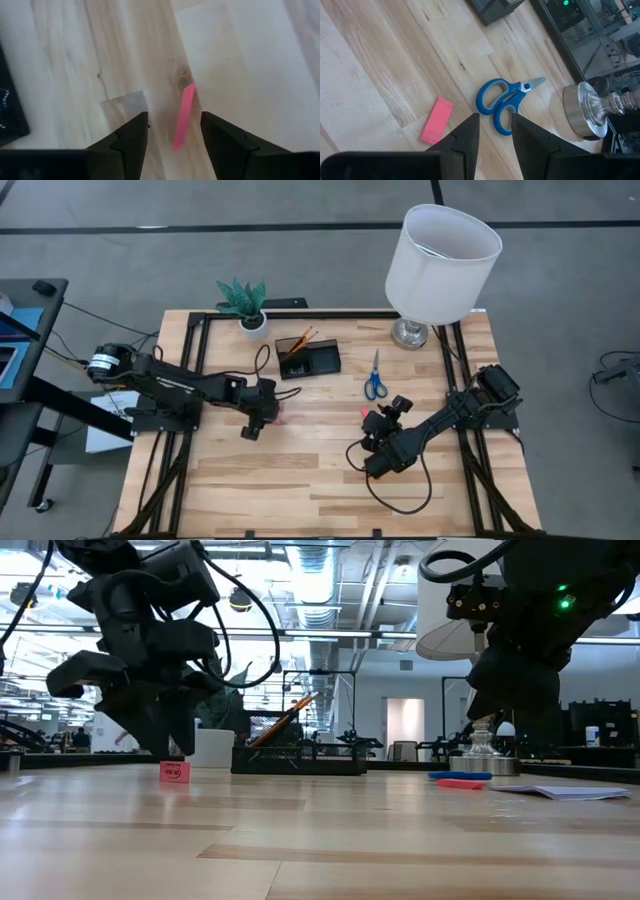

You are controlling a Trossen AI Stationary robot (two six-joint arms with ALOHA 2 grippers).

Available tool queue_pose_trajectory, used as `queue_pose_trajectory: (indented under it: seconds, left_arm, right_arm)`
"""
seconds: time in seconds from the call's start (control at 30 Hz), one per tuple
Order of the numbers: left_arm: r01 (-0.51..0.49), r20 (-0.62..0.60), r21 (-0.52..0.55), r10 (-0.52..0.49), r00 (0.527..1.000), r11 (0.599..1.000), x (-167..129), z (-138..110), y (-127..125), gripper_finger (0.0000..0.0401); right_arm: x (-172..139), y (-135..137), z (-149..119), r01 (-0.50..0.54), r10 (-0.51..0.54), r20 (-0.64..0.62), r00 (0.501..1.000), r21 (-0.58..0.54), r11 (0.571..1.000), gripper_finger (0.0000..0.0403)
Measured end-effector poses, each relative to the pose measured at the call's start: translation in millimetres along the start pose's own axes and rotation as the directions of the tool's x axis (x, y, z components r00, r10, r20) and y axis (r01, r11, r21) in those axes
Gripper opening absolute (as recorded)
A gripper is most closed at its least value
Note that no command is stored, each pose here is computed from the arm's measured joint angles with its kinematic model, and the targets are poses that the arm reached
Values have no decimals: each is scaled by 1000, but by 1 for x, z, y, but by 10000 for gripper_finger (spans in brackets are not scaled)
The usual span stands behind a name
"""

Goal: Pick and place office supplies into organizer
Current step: Put the left pink eraser into the black desk organizer

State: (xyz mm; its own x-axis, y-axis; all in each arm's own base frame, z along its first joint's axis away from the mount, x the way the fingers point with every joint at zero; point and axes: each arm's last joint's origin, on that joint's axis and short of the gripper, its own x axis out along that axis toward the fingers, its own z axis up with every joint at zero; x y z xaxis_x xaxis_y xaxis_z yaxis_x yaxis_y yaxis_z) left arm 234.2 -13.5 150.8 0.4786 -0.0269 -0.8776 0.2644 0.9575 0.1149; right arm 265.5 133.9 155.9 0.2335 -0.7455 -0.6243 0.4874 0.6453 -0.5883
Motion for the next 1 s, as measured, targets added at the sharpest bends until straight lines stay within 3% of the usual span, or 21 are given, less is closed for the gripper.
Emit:
queue_pose_trajectory:
  seconds: [0.67,0.8,0.93,1.0]
  left_arm:
    - [62,-48,14,-61,997,998,29,-2,-2,165]
    - [54,-46,22,-53,998,998,29,-2,-2,119]
    - [45,-45,63,-42,998,997,29,-1,-2,29]
    - [29,-49,64,-26,998,998,29,-1,-1,15]
  right_arm:
    - [0,0,0,0,0,0,1000,0,1000,107]
    - [0,0,0,0,0,-1,1000,1,1000,107]
    - [0,0,0,0,0,0,1000,0,1000,107]
    - [0,0,0,0,0,0,1000,1,1000,107]
